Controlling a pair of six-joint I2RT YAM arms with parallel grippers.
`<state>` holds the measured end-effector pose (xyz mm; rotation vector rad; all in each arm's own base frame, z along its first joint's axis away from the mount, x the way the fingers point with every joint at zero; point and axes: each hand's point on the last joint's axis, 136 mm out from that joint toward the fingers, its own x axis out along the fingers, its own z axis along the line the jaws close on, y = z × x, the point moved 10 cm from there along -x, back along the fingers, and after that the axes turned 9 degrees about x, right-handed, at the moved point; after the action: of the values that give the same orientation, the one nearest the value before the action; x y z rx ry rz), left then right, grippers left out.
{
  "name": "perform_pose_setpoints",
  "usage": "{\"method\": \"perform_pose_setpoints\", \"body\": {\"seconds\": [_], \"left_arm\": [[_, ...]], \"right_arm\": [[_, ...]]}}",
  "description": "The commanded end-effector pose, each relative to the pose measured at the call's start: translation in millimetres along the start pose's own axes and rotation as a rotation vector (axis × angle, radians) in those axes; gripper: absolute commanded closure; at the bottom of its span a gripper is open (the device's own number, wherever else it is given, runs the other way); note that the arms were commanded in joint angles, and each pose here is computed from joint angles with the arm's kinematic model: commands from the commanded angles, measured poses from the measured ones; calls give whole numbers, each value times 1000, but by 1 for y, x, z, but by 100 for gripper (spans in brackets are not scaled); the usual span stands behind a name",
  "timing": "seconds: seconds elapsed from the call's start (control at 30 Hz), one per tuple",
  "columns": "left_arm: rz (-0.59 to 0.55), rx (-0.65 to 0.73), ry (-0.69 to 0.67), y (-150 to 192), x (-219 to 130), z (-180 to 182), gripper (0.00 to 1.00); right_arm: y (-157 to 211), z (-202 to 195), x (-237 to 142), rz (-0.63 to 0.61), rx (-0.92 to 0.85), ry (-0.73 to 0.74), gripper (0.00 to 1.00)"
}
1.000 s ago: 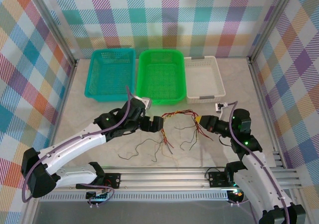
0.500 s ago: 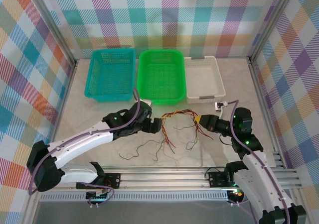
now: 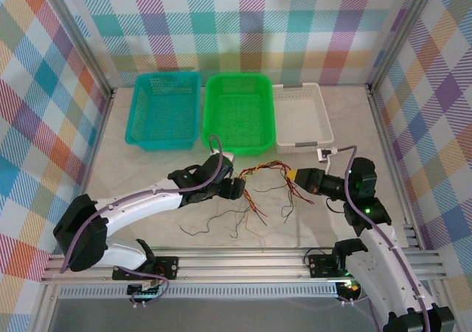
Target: Untangle the cables
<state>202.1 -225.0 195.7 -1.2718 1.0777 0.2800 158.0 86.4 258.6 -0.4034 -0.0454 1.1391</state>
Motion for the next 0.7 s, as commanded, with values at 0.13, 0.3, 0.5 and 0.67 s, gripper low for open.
{"method": "perform_pose_setpoints", "body": {"seconds": [0.13,0.3,0.5,0.67], "left_arm": [[-52,-1,69,-7,9,-3,37],[-66,-10,72,-8,4,-2,68],[-70,-14,74,-2,-3,1,91],[-74,-37,92,-2,-16,2,100]], "right_arm": [[-4,24,-6,1,-67,-83,100],[-4,21,-5,-14,-56,-60,100],[-5,11,-3,-41,-25,-13,100],[-8,3,-4,-97,-5,66,100]]}}
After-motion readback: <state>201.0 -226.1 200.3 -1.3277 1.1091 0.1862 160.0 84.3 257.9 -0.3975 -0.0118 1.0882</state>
